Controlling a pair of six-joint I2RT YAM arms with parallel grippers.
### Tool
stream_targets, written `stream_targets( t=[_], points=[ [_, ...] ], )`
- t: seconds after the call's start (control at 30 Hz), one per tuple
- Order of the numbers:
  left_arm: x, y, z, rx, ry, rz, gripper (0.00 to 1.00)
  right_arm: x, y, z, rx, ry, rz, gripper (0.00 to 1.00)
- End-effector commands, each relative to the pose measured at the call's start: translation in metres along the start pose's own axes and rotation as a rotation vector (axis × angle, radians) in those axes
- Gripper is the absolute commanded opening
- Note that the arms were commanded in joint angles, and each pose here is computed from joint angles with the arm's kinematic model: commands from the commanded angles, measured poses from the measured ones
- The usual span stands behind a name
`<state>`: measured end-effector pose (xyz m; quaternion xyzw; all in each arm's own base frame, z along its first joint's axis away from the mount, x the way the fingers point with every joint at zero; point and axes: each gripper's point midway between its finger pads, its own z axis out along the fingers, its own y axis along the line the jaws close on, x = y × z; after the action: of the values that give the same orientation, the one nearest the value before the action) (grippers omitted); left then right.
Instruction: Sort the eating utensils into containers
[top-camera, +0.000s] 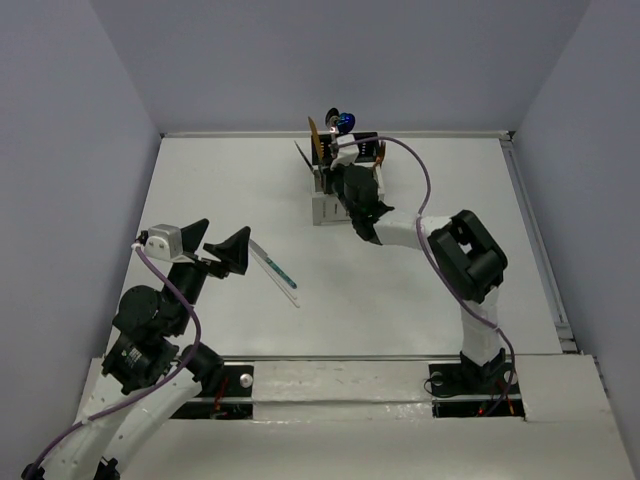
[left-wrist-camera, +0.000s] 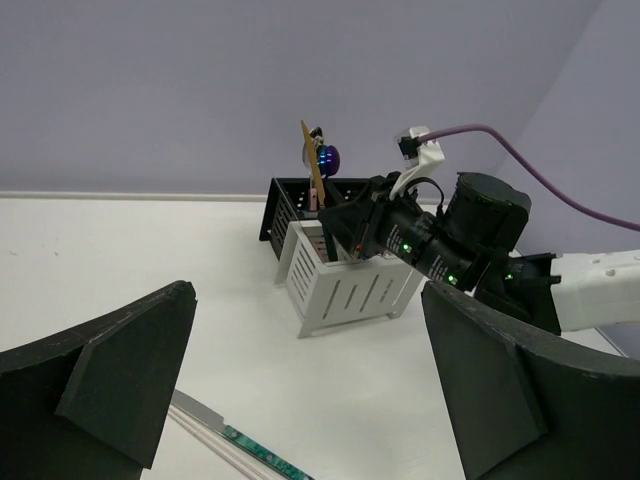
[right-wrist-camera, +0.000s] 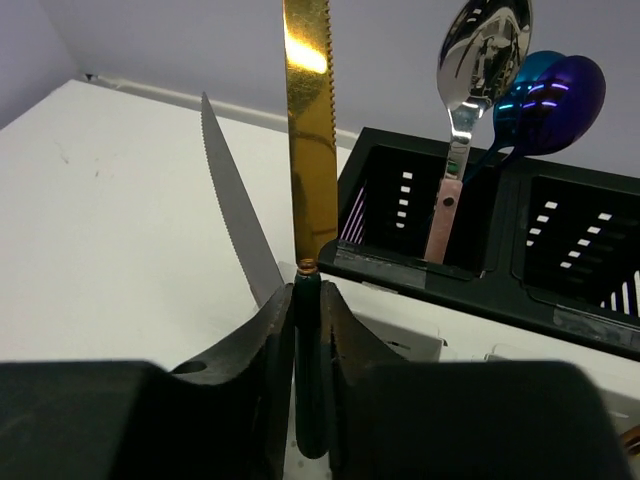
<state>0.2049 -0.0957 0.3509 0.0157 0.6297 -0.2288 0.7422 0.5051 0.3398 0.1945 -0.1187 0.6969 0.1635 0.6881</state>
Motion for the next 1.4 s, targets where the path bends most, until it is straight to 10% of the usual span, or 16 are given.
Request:
stream_targets(
  t=[0.0,0.03,0.2,0.37,0.8,1.37],
  points=[
    [-0.004,-0.001,0.001,0.007,-0.028,-0.013,0.99,-0.037,-0.005,-0.005,0.013,-0.126,0.018,0.34],
    [-0.004,-0.001,0.001,0.007,-0.028,-0.012,0.99,-0.048,-0.002,-0.008,-0.002,-0.143,0.032,0.53],
    [-0.003,-0.003,0.002,0.014,-0.025,-0.013,0.99,-0.071,0.005,-0.018,-0.045,-0.144,0.048,0.73],
    [-0.005,-0.002,0.001,0.013,-0.03,-0.015,0.99,-0.091,0.021,-0.038,-0.144,-0.113,0.1,0.64],
    [-0.011,0.004,-0.003,-0.02,-0.051,-0.025,0.99,0.062,0.167,-0.134,-0.446,0.545,-0.039,0.29],
    [-0.008,0.003,-0.001,-0.016,-0.04,-0.02,0.99,0.147,0.196,-0.141,-0.418,0.75,-0.104,0.4]
  ],
)
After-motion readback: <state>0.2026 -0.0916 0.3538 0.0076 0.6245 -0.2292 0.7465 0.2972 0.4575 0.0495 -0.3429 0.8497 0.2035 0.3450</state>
